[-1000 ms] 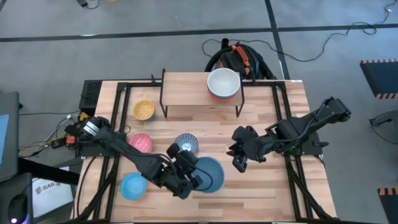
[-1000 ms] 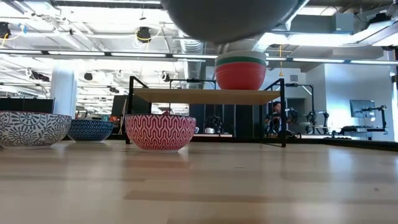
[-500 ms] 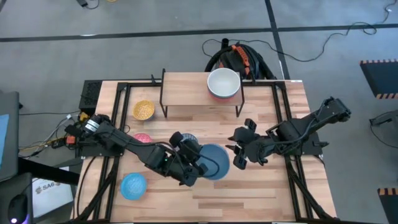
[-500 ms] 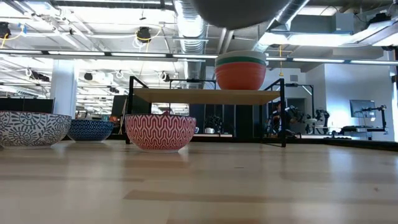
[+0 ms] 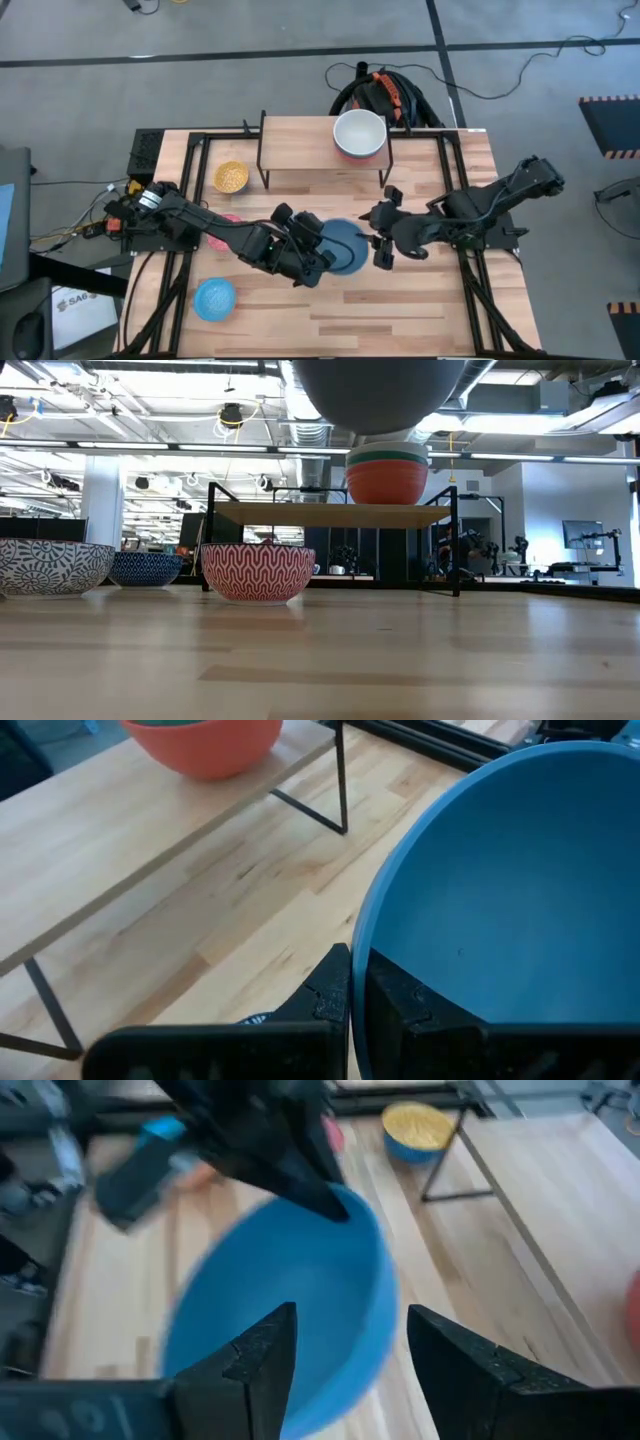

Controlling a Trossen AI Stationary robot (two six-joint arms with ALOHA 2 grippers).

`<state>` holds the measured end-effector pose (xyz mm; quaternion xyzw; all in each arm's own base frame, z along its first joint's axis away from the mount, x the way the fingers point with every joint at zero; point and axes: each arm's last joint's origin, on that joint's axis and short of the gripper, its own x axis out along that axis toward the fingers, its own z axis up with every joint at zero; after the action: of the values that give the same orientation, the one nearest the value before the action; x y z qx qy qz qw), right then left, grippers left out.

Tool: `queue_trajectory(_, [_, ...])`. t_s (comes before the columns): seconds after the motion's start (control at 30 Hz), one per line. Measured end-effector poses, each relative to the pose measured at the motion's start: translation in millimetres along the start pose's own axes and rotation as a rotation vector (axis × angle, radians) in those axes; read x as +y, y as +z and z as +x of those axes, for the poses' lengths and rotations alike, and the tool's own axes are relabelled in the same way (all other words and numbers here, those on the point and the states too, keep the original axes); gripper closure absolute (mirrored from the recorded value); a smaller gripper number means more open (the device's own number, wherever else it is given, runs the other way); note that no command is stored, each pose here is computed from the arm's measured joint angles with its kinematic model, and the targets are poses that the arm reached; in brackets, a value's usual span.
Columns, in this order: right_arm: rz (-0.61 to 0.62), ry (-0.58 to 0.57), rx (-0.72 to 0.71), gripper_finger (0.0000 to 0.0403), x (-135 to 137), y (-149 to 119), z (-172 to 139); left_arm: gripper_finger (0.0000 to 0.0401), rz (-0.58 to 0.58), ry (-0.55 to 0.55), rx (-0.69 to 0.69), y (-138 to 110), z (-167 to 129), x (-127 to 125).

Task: Place and stack bowls onto a shelf
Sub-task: Stack the blue bowl on top of the white bowl on the shelf

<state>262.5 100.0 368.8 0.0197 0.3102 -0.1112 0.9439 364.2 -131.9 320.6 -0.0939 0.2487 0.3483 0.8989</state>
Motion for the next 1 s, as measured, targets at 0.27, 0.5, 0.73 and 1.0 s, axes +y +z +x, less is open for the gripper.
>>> queue_trajectory(0.27, [0.023,0.002,0.068,0.0184,-14.9,1.9,14.6,0.0401,0.025,-0.012,-0.031,14.2,-6.7,-1.2])
queue_trajectory(0.5, [0.089,0.054,0.112,0.0202,-32.7,6.9,23.5,0.0401,0.065,-0.018,-0.089,36.4,-19.2,-1.0])
queue_trajectory(0.73, [0.136,0.037,0.126,0.0284,-43.0,8.6,27.5,0.04,-0.05,-0.044,-0.083,45.7,-19.7,0.9])
queue_trajectory(1.0, [0.122,-0.003,0.15,0.038,-54.8,8.1,32.5,0.0381,-0.164,-0.059,-0.084,52.8,-13.8,3.3])
